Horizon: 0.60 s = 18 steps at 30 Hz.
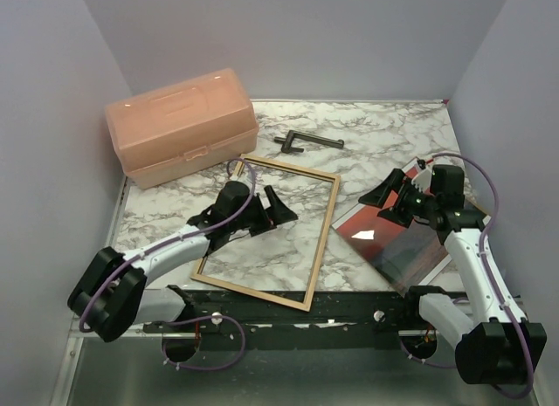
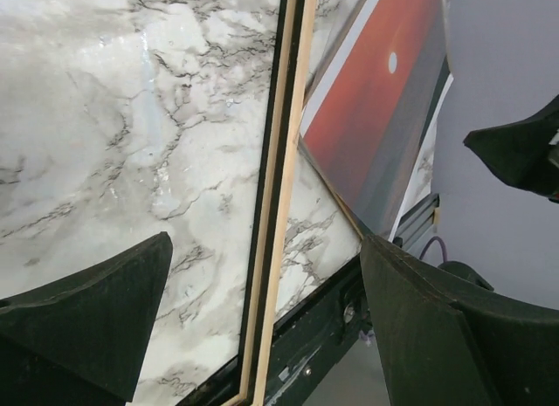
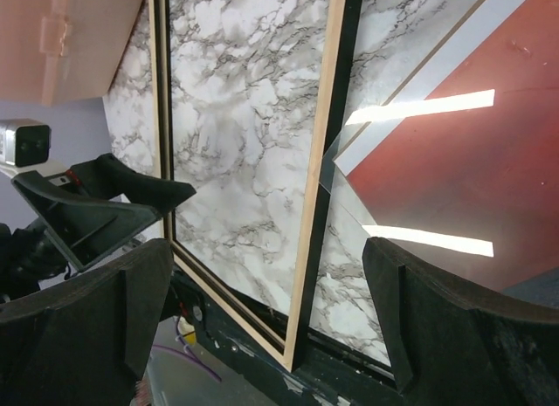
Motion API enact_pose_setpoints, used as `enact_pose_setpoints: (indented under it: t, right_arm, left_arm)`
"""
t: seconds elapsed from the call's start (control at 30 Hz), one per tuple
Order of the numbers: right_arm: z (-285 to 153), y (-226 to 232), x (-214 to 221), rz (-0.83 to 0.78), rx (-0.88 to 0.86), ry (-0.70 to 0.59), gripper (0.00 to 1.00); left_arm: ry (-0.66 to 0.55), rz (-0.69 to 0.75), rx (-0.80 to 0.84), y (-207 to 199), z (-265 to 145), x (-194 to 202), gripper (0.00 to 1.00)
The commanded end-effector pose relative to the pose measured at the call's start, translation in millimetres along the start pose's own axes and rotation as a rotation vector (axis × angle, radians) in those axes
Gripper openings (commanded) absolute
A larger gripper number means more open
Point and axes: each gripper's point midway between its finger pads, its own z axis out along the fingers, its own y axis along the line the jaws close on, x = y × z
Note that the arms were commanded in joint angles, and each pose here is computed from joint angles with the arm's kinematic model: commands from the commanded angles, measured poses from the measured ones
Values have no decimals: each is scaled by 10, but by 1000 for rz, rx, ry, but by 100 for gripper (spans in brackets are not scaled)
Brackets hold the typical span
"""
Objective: Put the photo into the frame
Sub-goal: Move the photo frame item to the center of the board, then adjust the photo frame at the center of the board.
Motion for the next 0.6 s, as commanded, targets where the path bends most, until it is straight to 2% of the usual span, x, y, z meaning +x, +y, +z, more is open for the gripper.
enact_pose_setpoints:
  t: [0.0,0.13,0.23,0.57]
  right_arm:
    - [41,-55,133,8,-9,56,100]
    - [92,-97,219,30,-18,87,100]
    - [124,-105,266,33,-20,101,100]
    - [340,-111,501,8,15,186,100]
  left_arm:
    - [-73,26,68,-95,-323,-184,93]
    - [-158,61,-77,169,-620,-357,98]
    - [-229,95,-148,253,-875,-501,99]
    - [-405,263,-319,150,-1677,-830,98]
